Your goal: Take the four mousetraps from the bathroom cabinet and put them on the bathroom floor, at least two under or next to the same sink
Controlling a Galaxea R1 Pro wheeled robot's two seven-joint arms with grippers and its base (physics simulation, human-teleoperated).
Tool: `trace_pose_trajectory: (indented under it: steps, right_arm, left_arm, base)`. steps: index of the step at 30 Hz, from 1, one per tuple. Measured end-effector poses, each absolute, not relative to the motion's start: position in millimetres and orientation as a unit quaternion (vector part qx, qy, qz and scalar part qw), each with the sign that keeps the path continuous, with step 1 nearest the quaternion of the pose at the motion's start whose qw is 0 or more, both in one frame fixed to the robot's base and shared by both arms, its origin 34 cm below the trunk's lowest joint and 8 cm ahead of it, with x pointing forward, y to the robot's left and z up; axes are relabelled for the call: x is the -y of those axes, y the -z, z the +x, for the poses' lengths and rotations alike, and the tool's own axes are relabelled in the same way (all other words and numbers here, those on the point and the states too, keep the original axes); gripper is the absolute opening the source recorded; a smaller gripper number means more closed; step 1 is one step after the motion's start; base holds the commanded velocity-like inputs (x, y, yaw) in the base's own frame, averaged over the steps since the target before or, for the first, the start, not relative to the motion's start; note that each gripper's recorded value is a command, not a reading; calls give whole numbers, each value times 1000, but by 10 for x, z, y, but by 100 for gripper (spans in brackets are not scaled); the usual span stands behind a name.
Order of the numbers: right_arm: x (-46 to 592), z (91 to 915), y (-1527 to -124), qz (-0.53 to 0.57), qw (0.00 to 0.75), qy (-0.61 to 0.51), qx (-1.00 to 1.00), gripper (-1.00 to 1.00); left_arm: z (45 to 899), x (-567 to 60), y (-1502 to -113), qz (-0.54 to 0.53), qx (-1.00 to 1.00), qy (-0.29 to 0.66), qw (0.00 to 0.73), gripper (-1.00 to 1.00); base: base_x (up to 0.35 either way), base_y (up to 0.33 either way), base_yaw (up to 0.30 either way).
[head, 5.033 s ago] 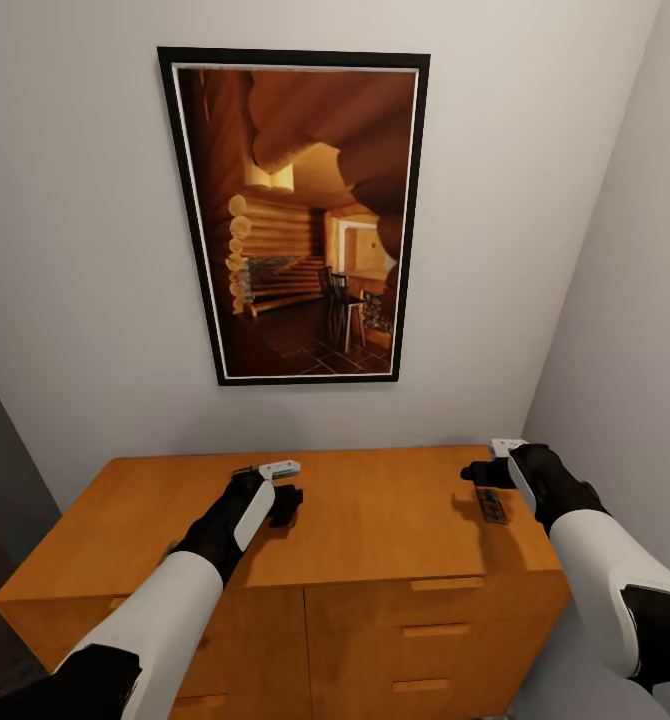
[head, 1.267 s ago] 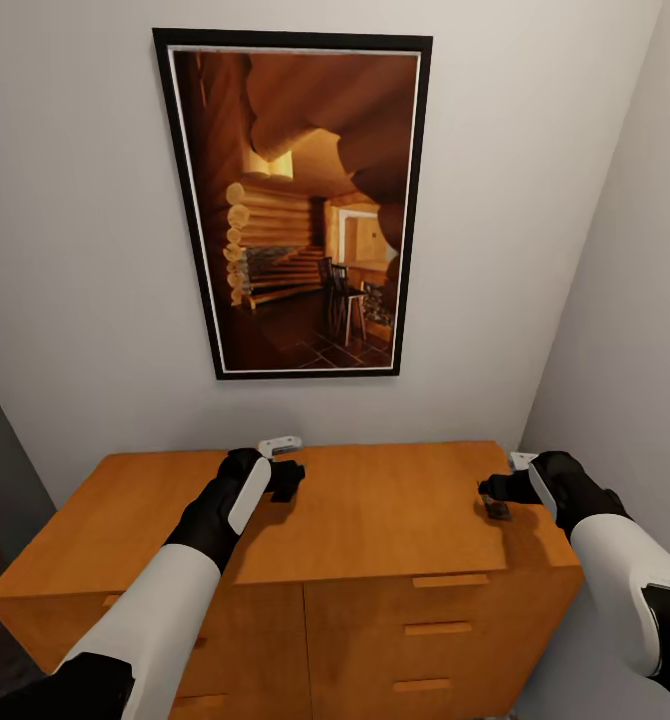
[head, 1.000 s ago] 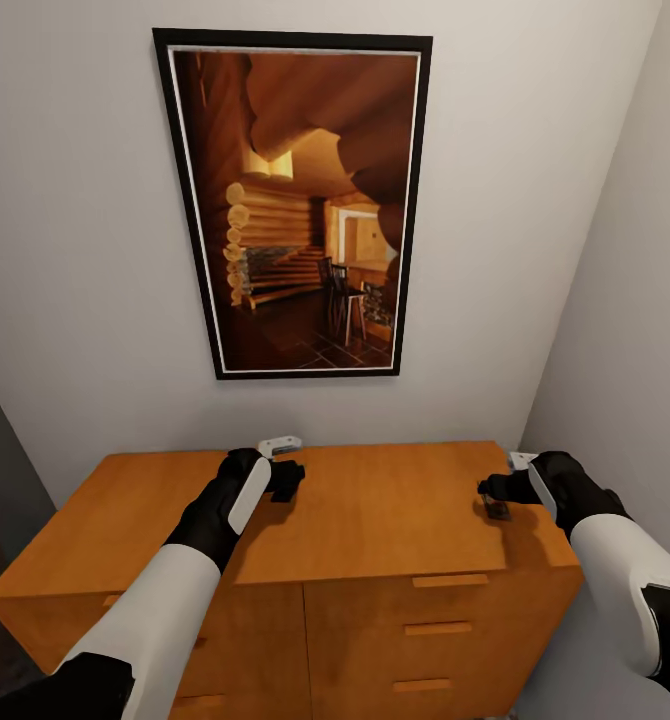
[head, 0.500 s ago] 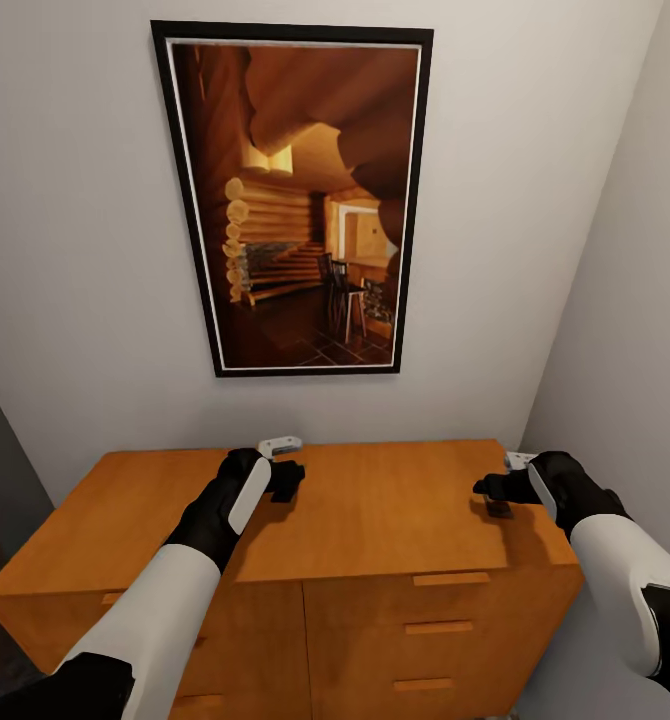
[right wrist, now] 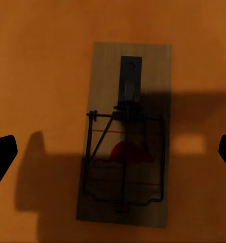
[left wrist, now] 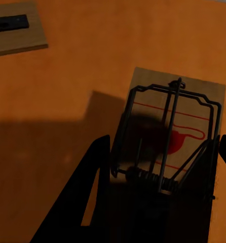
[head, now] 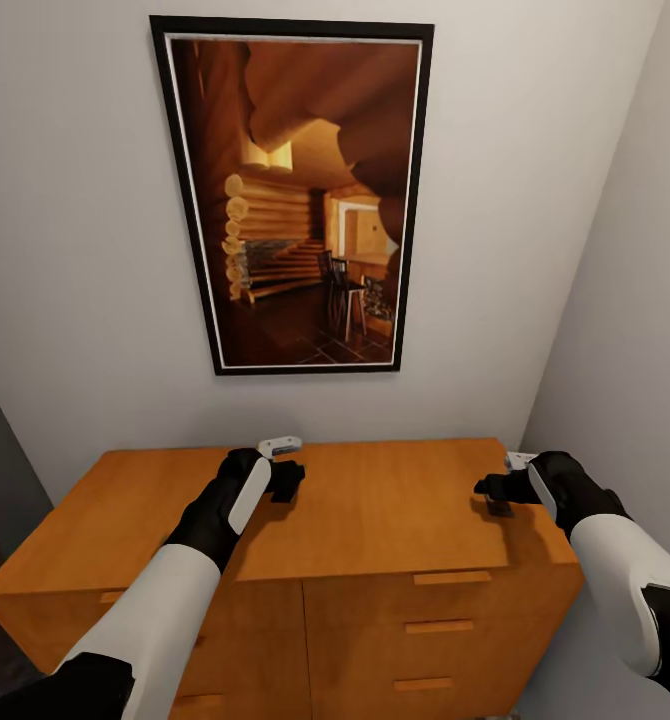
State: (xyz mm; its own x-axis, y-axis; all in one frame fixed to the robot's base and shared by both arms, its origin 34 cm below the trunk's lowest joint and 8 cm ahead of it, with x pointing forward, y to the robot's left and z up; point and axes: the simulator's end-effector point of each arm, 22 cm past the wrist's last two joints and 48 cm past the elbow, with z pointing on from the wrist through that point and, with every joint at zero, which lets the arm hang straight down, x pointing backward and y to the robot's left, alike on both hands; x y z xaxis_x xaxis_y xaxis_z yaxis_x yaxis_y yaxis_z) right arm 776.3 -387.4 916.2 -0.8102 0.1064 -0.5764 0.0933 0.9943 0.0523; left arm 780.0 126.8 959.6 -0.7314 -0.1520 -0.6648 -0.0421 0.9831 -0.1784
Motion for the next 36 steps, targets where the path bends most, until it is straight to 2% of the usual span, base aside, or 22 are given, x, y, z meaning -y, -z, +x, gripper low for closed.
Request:
trace_pose_trajectory:
  steps: [36]
  right_arm:
    - [3877,7786,-9003,53,304,-10,-951,100]
  left_arm:
    - [7825,-1268,-9438,-52,-927,76,363,-100]
  base:
    - [0,0,0]
